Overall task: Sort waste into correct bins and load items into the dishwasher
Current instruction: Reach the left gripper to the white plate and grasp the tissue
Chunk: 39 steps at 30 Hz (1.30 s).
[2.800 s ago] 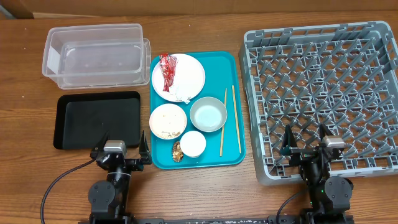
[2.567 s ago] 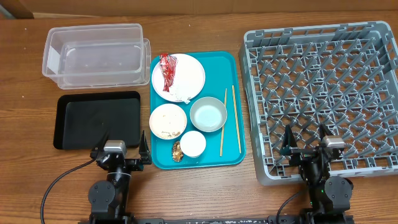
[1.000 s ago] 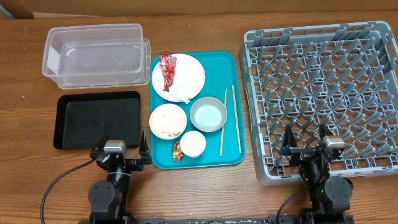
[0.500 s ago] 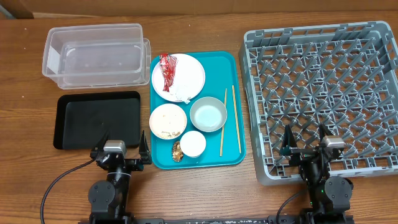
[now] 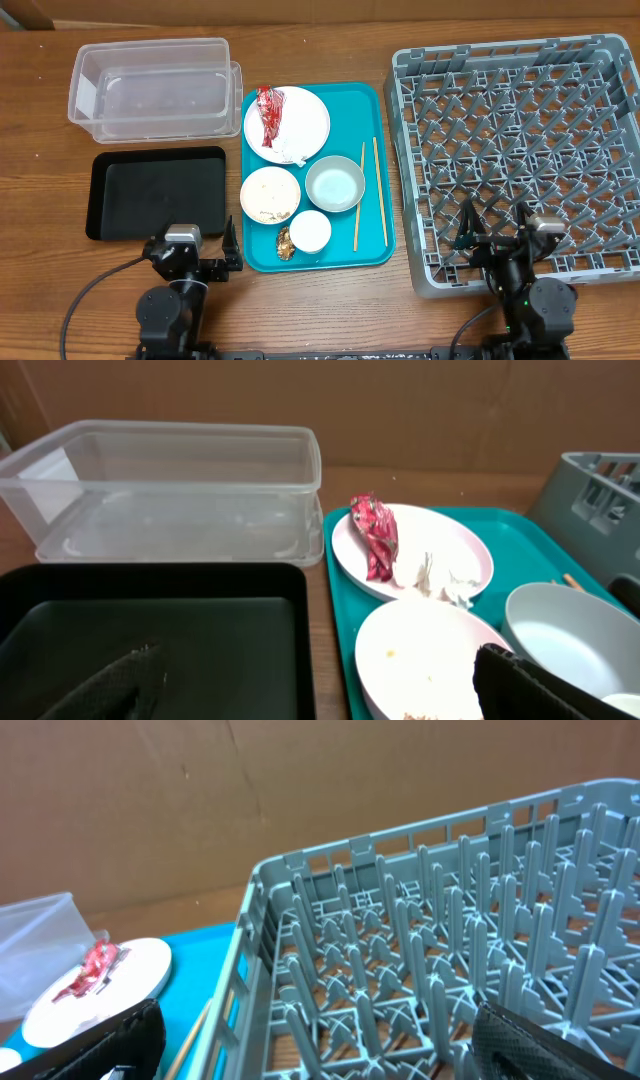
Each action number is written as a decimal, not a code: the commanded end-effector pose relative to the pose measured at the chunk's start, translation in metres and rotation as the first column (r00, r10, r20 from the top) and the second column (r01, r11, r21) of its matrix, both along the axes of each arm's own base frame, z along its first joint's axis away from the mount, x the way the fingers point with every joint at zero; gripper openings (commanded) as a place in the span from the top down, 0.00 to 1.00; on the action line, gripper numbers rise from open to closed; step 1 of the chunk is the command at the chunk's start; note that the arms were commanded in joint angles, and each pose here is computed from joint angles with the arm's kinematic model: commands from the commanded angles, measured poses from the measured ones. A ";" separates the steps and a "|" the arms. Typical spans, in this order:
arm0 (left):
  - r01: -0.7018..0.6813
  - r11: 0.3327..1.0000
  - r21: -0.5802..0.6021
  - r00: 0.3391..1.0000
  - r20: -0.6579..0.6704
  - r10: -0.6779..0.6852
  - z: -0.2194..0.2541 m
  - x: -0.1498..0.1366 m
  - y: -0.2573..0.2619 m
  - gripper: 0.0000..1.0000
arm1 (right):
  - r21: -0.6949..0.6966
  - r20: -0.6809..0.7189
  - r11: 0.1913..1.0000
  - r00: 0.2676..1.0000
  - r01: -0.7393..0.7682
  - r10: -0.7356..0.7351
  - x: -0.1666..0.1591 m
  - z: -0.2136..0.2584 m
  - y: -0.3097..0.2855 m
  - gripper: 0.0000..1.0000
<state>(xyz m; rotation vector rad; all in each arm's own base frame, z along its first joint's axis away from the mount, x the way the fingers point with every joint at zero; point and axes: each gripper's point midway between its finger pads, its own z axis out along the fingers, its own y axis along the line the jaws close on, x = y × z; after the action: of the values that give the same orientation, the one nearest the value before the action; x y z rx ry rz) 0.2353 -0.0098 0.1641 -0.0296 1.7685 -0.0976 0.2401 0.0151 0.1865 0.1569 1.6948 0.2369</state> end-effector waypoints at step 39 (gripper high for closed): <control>0.159 0.969 -0.191 0.725 -0.643 -0.246 0.058 0.139 -0.079 0.00 | -0.026 -0.764 1.000 0.645 0.001 -0.021 0.026 0.027 0.003 0.00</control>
<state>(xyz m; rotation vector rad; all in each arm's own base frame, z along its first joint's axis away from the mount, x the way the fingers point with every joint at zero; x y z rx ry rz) 0.3568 -0.0645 0.2342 0.0136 2.4712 -0.3679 0.2615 0.0183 0.2003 0.2839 2.5991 0.1479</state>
